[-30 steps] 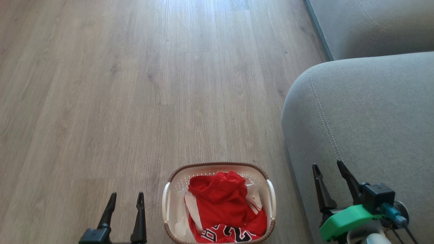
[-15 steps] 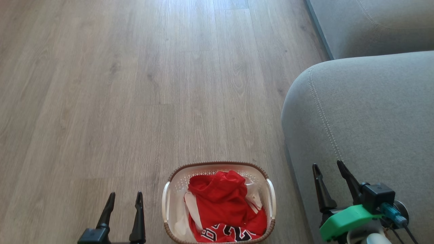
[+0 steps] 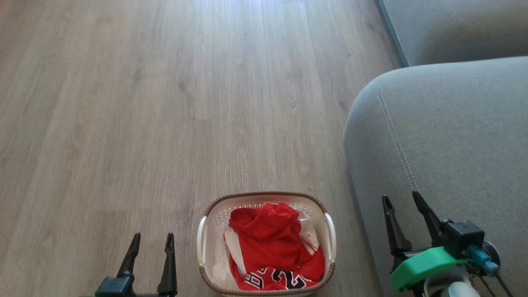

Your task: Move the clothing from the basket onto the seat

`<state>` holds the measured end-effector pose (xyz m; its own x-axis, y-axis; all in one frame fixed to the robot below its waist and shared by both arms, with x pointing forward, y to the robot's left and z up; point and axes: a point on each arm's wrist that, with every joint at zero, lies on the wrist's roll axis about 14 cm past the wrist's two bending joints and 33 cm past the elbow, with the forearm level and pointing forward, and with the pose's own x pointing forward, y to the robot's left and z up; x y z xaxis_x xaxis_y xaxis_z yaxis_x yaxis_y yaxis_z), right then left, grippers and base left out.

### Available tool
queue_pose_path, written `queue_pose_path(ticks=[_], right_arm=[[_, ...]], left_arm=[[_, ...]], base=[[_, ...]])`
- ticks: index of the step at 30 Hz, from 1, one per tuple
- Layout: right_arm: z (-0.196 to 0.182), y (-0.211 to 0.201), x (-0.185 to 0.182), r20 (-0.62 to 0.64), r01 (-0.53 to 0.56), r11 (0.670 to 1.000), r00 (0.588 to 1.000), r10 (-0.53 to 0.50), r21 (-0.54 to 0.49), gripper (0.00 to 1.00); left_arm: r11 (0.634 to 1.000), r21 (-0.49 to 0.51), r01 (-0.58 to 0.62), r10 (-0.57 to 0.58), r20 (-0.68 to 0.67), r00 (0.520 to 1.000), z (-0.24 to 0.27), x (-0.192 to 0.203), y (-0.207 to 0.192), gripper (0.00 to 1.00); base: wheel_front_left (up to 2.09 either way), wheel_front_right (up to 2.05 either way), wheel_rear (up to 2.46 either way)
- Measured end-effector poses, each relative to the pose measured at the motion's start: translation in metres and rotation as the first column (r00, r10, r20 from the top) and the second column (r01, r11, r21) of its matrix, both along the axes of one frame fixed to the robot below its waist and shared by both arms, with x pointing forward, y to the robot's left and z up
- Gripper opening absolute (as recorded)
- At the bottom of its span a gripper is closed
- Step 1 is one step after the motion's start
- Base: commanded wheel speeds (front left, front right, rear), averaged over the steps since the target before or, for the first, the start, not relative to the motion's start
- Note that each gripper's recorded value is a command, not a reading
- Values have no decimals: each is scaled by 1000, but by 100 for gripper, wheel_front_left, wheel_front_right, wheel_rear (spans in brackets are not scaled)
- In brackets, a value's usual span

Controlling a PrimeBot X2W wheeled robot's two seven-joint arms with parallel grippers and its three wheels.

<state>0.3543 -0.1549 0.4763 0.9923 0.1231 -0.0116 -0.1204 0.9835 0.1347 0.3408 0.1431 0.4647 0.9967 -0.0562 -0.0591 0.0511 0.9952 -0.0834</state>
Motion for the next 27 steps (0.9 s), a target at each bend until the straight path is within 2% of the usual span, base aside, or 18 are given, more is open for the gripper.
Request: queue_pose_path(ticks=[6, 14, 22, 27], right_arm=[[-6, -5, 9, -17, 15, 1000, 1000, -16, -5, 100], [11, -16, 54, 48, 45, 999, 998, -44, -22, 100], [10, -26, 106, 89, 71, 997, 994, -67, -37, 100], [2, -35, 130, 98, 91, 995, 991, -88, -31, 100]], left_arm=[[998, 13, 57, -56, -29, 998, -10, 14, -13, 100], [979, 28, 203, -199, -95, 975, -35, 52, -48, 100], [937, 43, 346, -328, -229, 917, -92, 99, -82, 100], [898, 41, 438, -397, -353, 847, -145, 113, -101, 100]], base=[[0, 0, 0], [0, 0, 0], [0, 0, 0], [0, 0, 0]])
